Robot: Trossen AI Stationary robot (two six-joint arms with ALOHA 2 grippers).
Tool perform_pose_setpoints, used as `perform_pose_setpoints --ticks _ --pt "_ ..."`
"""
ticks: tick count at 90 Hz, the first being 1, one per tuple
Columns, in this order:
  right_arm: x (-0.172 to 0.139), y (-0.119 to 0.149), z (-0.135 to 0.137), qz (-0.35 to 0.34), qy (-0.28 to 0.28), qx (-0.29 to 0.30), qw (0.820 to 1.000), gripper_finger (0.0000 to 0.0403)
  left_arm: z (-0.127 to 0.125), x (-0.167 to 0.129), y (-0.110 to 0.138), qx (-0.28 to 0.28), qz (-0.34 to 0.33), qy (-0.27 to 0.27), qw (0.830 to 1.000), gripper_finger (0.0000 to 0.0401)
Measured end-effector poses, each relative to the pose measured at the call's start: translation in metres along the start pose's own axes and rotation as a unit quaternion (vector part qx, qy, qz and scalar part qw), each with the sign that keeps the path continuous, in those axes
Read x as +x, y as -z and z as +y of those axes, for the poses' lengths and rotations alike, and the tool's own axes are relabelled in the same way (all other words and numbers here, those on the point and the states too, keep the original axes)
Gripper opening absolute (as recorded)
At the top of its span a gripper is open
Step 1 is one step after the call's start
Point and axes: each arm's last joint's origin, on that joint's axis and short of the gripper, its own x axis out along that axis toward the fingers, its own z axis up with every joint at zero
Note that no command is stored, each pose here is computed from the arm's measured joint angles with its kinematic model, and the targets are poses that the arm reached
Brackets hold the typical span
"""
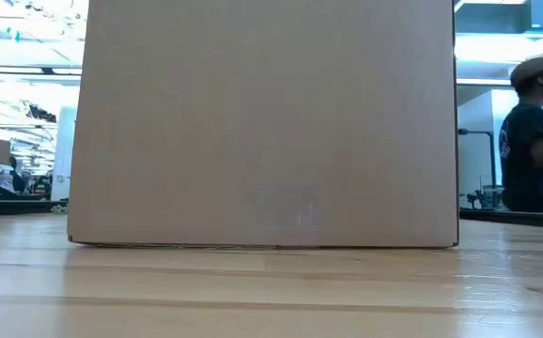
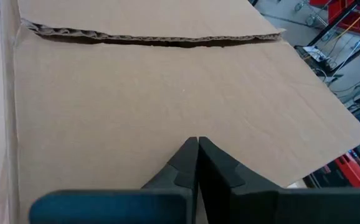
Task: Wrap mug
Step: Close the brown cardboard box
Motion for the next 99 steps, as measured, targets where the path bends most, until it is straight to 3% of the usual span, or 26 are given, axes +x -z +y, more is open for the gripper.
perform_pose_setpoints --ticks 29,47,62,80,99 --pt "0.0 -0.001 0.0 -0.003 0.0 0.002 1.0 0.0 0.0 0.0 0.0 0.0 0.0 0.0 1.0 0.0" --pt "-0.001 -0.001 0.002 -0.007 -0.002 0.039 0.999 0.0 0.0 0.0 0.0 -0.001 0.0 0.0 1.0 0.0" --pt "-0.003 -0.008 0.003 -0.022 -0.012 0.015 1.0 0.0 -0.001 0.0 -0.001 -0.029 -0.002 0.002 1.0 0.0" --pt "0.003 -0.023 -0.001 -0.045 -0.084 0.003 0.995 0.0 -0.003 0.001 -0.003 -0.044 -0.009 0.003 0.999 0.0" --pt "0.034 -0.038 -0.017 -0.103 -0.13 0.024 0.986 0.0 -0.004 0.002 -0.005 -0.06 -0.016 0.006 0.998 0.0"
